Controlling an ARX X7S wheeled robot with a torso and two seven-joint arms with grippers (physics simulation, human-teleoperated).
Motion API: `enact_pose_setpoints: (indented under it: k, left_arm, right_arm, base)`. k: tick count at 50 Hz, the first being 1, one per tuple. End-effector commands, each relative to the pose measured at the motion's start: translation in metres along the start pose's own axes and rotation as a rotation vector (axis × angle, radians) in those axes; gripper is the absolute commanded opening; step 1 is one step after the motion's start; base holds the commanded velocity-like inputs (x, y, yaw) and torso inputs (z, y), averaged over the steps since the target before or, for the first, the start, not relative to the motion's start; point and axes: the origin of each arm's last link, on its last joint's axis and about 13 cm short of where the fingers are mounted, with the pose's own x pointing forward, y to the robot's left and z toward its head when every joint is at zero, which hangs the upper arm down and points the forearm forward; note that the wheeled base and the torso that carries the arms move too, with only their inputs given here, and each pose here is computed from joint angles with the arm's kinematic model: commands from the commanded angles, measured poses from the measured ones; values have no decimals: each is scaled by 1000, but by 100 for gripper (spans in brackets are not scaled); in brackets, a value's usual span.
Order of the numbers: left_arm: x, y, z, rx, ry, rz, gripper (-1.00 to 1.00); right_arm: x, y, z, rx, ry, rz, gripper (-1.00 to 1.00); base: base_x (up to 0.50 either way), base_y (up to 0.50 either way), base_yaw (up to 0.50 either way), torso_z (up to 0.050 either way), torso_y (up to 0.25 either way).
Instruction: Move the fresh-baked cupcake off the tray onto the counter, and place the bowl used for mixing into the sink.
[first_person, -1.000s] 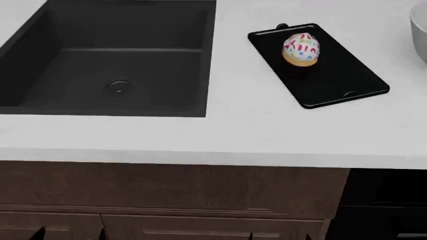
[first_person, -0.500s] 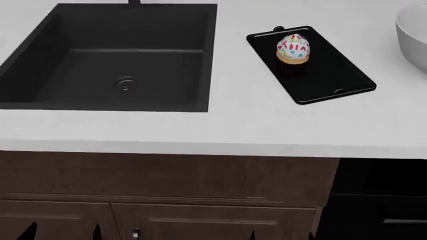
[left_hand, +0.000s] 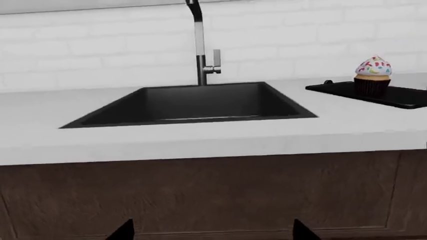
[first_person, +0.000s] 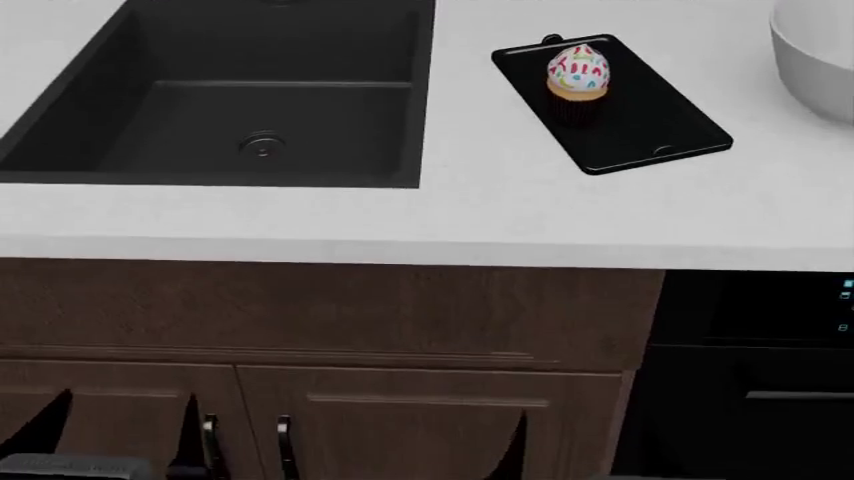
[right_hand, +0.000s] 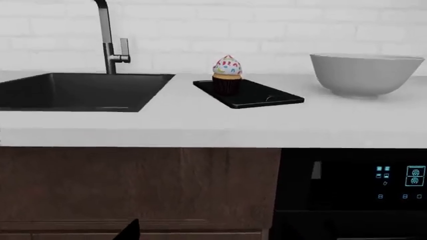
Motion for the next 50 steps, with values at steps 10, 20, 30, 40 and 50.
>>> enact_pose_setpoints:
  k: [10,20,30,40,50]
  left_arm:
    - [85,5,168,12,-84,-32,100]
    - [116,2,230,59,-94,7,100]
    - [111,1,212,40,-91,-19,100]
    - [111,1,212,24,-77,-21,100]
    - [111,0,213,34,-79,-20,100]
  right_arm:
    - [54,-13,147,-35,-31,61,100]
    - [93,-17,220,-52,-38,31,100]
    - [96,-16,204,-46,-47,30,100]
    - [91,-19,208,-3,-42,24,100]
    - [92,-24,206,8,-41,0,100]
  base:
    - [0,0,0,0,0]
    - [0,0,0,0,0]
    - [0,0,0,0,0]
    - [0,0,0,0,0]
    - [50,-489,0,0,0]
